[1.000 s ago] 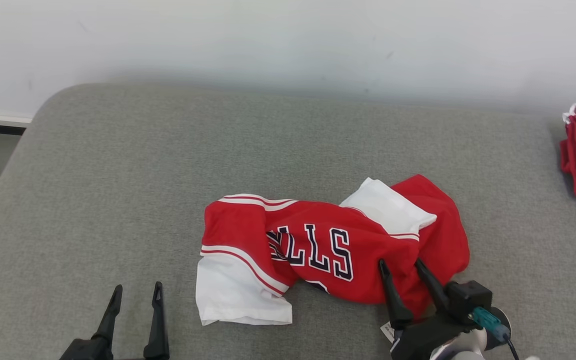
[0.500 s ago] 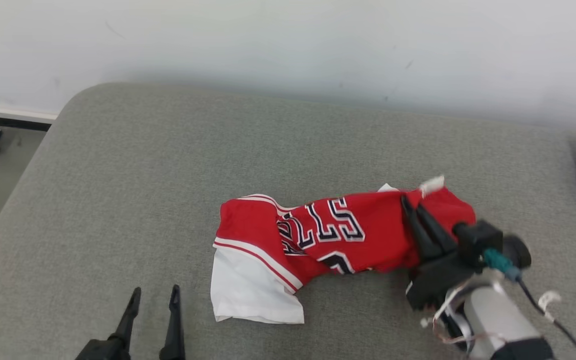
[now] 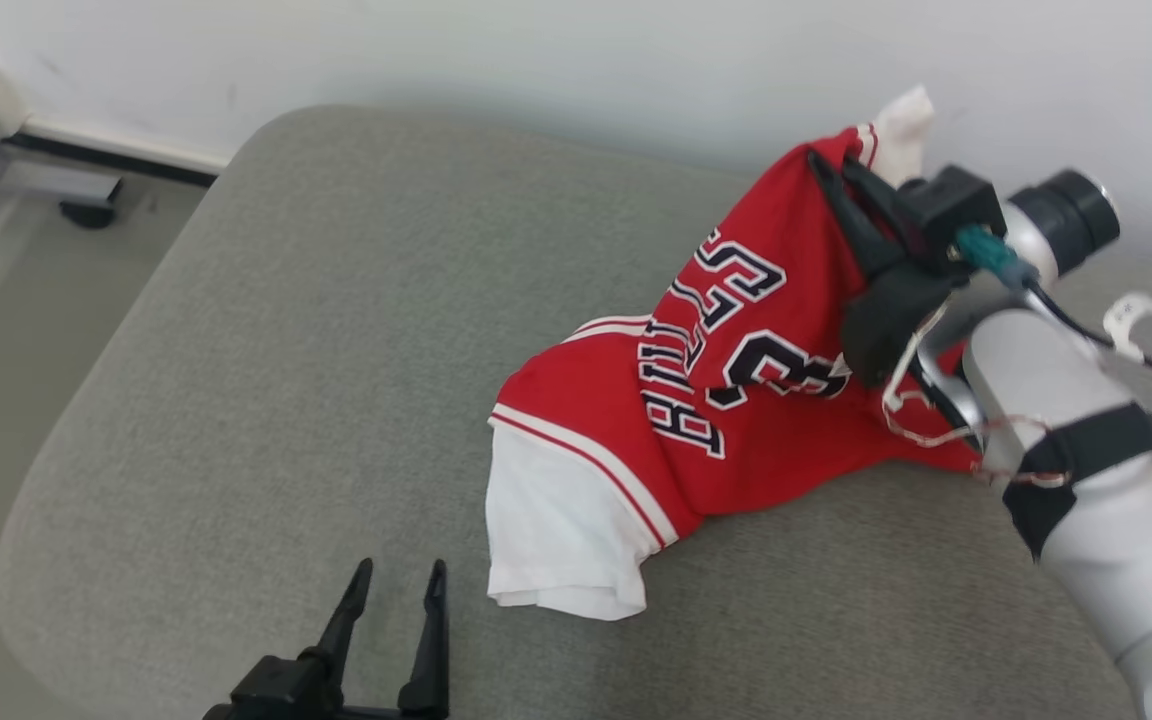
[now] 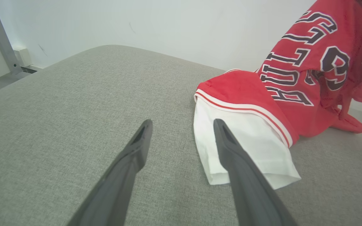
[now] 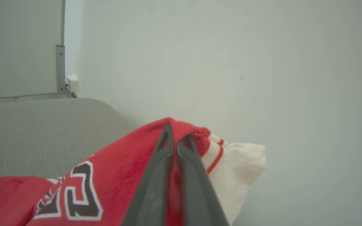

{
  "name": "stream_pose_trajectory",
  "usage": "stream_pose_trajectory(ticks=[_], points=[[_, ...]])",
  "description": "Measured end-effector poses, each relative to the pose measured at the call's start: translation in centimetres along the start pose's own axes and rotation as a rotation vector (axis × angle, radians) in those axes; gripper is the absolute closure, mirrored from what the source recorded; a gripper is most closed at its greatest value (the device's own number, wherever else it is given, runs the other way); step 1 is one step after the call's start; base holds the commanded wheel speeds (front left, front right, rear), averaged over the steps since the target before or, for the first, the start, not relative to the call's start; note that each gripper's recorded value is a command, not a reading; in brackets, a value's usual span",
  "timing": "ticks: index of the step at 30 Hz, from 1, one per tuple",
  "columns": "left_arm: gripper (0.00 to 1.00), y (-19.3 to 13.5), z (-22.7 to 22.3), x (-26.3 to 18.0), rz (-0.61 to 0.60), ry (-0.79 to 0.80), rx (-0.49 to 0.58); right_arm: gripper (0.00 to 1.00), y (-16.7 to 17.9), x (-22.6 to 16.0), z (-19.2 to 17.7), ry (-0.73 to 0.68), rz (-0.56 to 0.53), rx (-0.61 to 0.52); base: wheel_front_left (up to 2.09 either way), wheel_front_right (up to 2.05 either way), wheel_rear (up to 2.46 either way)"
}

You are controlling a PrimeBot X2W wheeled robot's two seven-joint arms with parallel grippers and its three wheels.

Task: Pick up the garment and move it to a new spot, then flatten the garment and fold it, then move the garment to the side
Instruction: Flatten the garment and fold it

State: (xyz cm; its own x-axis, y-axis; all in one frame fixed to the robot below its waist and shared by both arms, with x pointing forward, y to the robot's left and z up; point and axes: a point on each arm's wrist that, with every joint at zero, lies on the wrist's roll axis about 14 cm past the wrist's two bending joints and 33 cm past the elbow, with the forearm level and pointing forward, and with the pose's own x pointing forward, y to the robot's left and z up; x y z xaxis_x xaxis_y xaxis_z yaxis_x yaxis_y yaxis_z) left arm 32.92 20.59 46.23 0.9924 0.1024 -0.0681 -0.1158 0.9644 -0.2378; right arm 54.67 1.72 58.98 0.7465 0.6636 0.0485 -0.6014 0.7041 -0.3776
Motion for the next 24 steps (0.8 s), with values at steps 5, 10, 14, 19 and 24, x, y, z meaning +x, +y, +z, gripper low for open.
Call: stream_pose_trajectory(ticks=[5,10,14,19,24], points=[[0.0,0.1,-0.6,-0.1,0.017,0.021,-0.009,1.0,0.5,3.6,-0.3,0.056,0.051,-0.041,0.0,0.0,0.0],[0.0,0.4,-0.8,0.1,0.035,0.032,-0.012,0.0,0.7,5.7,-2.5,0.137,0.068,-0.035,0.0,0.0,0.0],[0.0,0.9,-0.9,0.2,0.058,0.041,-0.008,0.0,1.8,6.4,-3.3,0.139,0.097,-0.025,0.0,0.0,0.0],[0.0,1.0,-0.8,0.7,0.059,0.035,-0.002,0.0,0.0,5.8,-3.1,0.116,0.057,-0.021,0.0,0.0,0.0],[0.0,0.6,-0.5,1.5,0.04,0.023,0.012,0.0,-3.4,4.2,-2.6,0.096,-0.03,0.012,0.0,0.0,0.0]])
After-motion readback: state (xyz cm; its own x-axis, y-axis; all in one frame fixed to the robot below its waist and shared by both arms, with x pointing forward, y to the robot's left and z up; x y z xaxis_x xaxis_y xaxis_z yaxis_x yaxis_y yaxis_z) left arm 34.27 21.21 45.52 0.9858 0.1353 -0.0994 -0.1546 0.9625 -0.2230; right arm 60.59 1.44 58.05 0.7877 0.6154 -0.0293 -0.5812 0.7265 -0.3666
